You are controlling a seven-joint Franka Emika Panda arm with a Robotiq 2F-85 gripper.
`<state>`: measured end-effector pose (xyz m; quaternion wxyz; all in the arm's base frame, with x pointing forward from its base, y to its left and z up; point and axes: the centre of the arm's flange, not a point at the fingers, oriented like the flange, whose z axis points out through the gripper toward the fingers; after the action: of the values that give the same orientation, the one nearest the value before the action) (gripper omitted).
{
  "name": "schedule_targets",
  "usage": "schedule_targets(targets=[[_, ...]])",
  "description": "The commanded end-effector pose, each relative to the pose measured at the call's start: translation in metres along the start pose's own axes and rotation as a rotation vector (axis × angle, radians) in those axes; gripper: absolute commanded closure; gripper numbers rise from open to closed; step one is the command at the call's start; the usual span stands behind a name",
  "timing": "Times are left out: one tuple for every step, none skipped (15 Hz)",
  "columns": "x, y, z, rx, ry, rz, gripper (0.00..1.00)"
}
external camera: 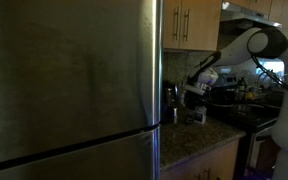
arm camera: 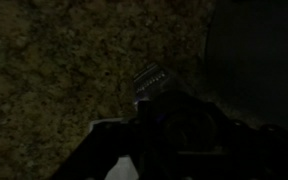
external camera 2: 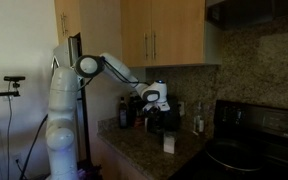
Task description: Pick up the spice bottle and move it to the left.
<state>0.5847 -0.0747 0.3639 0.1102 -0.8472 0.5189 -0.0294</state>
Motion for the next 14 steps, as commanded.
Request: schedule_targets(targets=[[-0.021,0.049,-0.059,-0.103,-0.09,-0.158,0.73],[-0.027,0.061,-0.074,-0.131,-0.115,-0.209,0.73],[-0.033,0.073,-0.087,-0.156,-0.142,-0.259,0.73],[-0.04,0.087,-0.102,-0.175,-0.169,-0.31,0.73],[-0.051,0.102,-0.115,-0.18,-0.189,-0.365,0.73],[-0.062,0.112,-0.123,-0.173,-0.207,-0.421,0.73],[-0.081,0.123,-0.126,-0.148,-0.23,-0.473,0.73],[-0.1,0.131,-0.127,-0.122,-0.25,-0.52,0.73],[-0.116,0.138,-0.127,-0.093,-0.264,-0.566,0.73],[-0.124,0.141,-0.128,-0.054,-0.277,-0.605,0.73],[-0.095,0.117,-0.125,-0.112,-0.25,-0.529,0.48],[-0.107,0.123,-0.127,-0.092,-0.26,-0.559,0.48],[-0.115,0.128,-0.128,-0.083,-0.262,-0.575,0.48],[-0.118,0.131,-0.129,-0.078,-0.262,-0.583,0.73]])
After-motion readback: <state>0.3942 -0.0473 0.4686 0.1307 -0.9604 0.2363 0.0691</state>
